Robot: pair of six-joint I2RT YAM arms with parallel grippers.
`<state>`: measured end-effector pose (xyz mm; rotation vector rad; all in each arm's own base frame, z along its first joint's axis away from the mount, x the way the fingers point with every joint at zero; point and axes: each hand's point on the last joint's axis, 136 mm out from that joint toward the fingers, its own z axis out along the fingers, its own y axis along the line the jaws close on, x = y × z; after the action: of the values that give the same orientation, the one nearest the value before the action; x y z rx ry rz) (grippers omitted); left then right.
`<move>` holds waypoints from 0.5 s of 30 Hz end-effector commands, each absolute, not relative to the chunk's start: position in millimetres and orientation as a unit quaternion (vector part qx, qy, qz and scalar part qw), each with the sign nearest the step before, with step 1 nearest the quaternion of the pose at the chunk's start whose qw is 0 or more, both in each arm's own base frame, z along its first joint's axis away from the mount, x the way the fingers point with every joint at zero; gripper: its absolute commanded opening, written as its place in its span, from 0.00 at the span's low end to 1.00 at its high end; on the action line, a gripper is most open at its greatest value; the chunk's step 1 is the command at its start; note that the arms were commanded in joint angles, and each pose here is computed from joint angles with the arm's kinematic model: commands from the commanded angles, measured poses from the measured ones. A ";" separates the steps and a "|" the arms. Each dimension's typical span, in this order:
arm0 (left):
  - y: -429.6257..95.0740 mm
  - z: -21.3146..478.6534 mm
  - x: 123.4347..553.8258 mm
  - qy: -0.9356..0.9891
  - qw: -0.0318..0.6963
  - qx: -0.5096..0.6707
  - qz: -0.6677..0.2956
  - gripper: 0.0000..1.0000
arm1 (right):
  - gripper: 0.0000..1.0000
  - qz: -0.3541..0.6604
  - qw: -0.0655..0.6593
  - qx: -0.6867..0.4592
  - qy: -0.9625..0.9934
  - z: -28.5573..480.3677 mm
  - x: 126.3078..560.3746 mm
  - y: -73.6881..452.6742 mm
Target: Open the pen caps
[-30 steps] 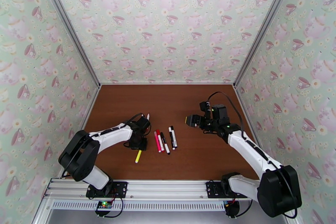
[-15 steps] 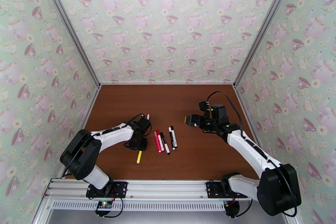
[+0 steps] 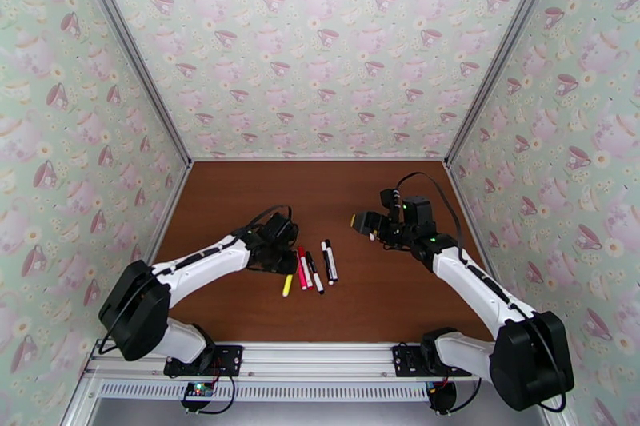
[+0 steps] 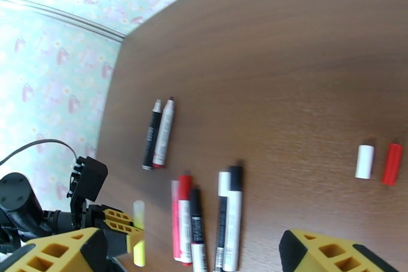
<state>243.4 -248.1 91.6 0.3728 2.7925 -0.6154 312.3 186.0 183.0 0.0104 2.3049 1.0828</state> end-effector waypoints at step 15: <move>-355.0 181.8 255.2 0.831 0.214 0.249 -0.449 0.16 | 0.60 0.419 0.273 -0.064 0.864 206.7 301.9 245.4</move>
<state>254.2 -338.3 166.3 0.6182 2.4014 -1.1555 299.7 240.8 201.5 -0.1565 2.3204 1.1535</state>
